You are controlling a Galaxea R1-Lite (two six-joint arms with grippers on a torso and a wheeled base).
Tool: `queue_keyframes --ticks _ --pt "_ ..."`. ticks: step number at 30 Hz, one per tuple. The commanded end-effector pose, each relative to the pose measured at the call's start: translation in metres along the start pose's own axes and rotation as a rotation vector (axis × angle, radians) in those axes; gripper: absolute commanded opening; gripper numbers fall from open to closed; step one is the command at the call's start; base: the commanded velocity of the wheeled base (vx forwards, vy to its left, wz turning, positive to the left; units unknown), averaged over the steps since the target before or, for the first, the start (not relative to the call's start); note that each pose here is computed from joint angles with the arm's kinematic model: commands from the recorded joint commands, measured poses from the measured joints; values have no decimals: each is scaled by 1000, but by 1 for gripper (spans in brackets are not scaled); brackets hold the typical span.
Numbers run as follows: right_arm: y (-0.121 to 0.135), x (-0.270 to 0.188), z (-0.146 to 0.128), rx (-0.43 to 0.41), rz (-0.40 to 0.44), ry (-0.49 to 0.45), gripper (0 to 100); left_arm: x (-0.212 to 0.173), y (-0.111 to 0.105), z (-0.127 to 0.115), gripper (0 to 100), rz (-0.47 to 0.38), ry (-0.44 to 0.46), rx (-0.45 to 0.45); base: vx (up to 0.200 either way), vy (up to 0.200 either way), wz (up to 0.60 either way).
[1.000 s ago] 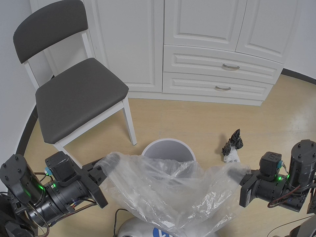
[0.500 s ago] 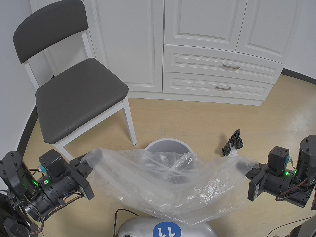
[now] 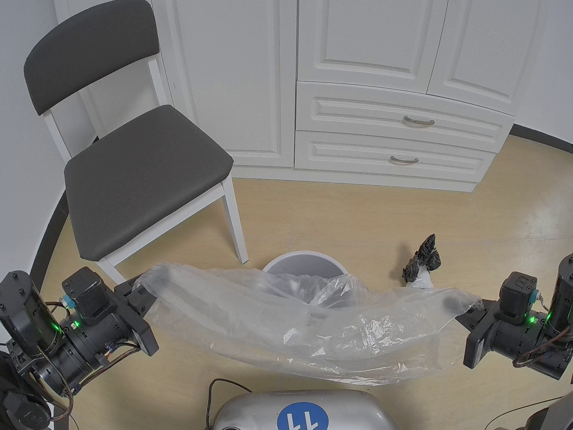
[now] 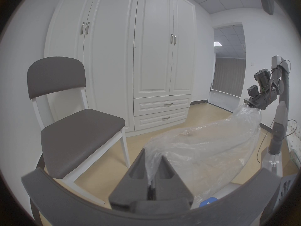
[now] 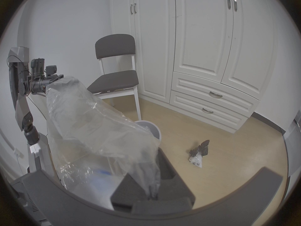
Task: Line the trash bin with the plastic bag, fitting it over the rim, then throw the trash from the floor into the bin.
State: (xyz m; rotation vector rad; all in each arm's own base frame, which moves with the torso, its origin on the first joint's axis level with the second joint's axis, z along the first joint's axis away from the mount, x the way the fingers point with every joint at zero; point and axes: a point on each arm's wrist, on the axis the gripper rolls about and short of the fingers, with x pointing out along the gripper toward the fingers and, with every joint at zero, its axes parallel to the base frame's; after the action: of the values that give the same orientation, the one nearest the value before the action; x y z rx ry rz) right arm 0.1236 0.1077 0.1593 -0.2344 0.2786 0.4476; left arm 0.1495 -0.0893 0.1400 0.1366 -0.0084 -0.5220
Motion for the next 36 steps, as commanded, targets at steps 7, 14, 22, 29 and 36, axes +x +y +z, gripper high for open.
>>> queue_keyframes --ticks 7,14,22,29,36 --pt "-5 -12 -7 -56 -10 -8 0 -9 6 4 0 -34 -35 5 0 0 0" --pt "-12 -9 -8 -79 -44 2 0 -8 8 2 0 -27 -23 5 0 0 0" --pt "-13 -12 -9 -82 -51 -1 0 -8 9 2 0 -17 -23 7 0 0 0" --pt "-14 -12 -10 -89 -54 3 0 -8 10 1 0 -14 -18 7 0 0 0" --pt "-15 -13 -12 -100 -65 8 0 -8 12 0 0 -6 -8 20 0 0 0"
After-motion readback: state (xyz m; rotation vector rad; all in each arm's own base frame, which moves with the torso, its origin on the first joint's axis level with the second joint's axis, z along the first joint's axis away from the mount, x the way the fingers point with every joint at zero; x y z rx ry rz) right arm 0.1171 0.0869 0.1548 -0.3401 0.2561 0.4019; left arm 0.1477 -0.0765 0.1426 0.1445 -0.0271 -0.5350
